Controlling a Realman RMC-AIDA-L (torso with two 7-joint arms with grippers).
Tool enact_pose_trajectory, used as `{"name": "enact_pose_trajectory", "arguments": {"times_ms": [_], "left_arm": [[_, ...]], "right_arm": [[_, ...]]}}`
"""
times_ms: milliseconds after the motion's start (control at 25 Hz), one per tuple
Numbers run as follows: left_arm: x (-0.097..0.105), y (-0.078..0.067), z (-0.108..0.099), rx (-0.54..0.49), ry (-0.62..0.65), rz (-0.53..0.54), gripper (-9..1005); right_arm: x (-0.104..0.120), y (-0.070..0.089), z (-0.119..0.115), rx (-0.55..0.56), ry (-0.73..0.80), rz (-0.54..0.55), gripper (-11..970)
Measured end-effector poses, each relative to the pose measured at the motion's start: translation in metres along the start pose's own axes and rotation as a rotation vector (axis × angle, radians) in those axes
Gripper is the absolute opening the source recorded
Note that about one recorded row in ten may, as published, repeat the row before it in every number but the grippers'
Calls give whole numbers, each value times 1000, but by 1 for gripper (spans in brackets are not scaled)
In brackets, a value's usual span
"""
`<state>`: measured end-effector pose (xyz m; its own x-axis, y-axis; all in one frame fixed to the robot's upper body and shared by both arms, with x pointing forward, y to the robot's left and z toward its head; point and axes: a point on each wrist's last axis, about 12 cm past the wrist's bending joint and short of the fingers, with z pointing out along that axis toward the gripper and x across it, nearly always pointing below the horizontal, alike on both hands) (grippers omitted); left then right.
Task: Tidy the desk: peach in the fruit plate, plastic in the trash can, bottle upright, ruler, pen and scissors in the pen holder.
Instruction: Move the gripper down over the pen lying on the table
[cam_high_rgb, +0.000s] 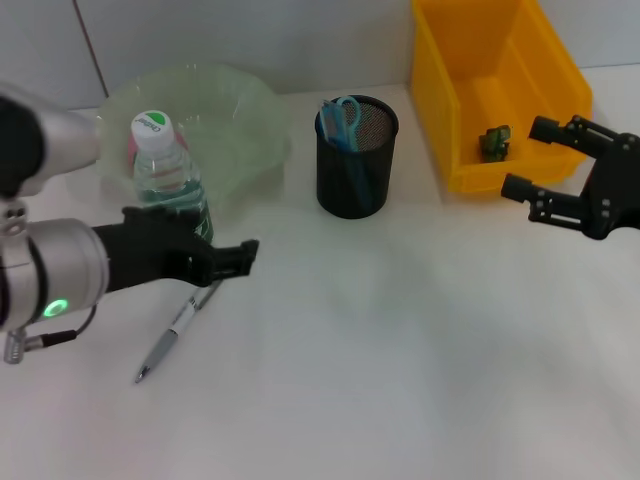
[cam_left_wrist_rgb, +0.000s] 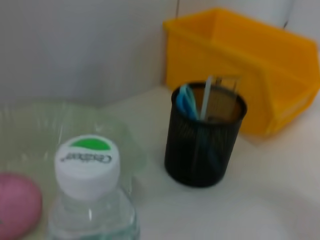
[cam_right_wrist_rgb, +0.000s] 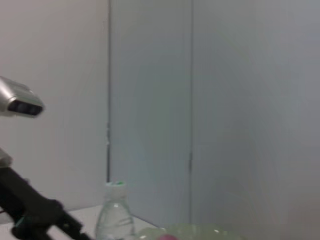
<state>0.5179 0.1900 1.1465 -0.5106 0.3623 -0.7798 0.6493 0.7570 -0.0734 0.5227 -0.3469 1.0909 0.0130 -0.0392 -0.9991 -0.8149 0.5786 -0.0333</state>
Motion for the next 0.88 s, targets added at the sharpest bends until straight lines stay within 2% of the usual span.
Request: {"name": "enact_pose_trajectory", "arguments": {"times_ms": [80,160,320,480,680,760,880], "left_arm": [[-3,-3,2,-8,29,-5,812],[-9,-5,8,-25,115,-48,812],[-15,-7,11,-34,189,-58,811],[-22,-10,14,-15,260,-18,809],[-22,-11,15,-10,289,-11,808],[-21,-7,18,-28,359,14,807],[-24,-6,19,-30,388,26,807]], "right_arm": [[0,-3,-3,25,4,1,832],[0,-4,-4,32,12,4,832],[-2,-8,-5,5,56,26,832],[-3,-12,-8,2,98,43,832],[-4,-13,-13,25,85,31,832],[-5,-13,-12,19,88,35,832],[-5,-13,-10,15,90,36,832]]}}
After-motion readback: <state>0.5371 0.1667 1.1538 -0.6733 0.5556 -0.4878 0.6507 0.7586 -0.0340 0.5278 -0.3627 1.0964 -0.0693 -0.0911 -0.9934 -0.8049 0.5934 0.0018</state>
